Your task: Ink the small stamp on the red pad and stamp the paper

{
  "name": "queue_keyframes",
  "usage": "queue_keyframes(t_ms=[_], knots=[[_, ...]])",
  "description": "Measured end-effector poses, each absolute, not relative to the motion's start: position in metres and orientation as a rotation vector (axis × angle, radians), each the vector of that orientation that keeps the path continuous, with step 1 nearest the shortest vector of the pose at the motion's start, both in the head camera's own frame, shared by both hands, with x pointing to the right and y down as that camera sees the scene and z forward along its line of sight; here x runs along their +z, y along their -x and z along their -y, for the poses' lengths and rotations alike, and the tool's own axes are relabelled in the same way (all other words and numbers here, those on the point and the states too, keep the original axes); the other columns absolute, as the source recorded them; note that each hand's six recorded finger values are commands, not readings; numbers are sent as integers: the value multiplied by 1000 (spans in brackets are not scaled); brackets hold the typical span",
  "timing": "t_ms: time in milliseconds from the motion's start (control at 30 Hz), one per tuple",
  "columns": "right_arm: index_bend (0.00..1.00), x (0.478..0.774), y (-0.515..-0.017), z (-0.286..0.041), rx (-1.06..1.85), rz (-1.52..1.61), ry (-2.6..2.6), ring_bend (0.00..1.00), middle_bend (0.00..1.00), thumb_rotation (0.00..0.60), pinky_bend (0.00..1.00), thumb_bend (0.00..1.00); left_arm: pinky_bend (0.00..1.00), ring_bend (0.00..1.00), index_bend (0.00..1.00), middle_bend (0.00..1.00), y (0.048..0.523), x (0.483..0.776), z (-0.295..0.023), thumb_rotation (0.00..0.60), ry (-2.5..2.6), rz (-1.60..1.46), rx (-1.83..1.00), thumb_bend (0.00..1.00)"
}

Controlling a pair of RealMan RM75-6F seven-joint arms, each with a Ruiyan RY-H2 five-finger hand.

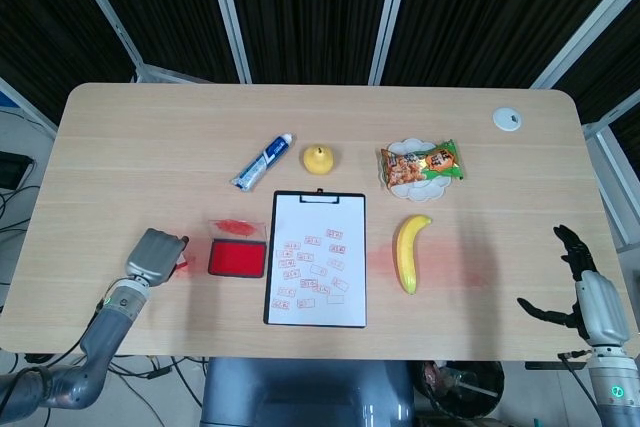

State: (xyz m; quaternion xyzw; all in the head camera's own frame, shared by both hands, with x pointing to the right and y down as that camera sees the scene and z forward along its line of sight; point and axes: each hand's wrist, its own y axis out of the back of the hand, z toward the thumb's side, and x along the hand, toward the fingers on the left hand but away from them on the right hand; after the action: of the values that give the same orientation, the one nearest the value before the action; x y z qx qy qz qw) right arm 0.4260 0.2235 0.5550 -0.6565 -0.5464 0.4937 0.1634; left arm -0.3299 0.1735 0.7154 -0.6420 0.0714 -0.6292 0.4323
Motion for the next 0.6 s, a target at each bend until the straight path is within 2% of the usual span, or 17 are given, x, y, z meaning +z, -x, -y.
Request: queue_keyframes(t_ms=[600], knots=[[7,554,-426,-224,1404,1562,1869,0,0,600,219,122,972,827,340,454,333,714,-179,600,1592,-154,-1586,284]])
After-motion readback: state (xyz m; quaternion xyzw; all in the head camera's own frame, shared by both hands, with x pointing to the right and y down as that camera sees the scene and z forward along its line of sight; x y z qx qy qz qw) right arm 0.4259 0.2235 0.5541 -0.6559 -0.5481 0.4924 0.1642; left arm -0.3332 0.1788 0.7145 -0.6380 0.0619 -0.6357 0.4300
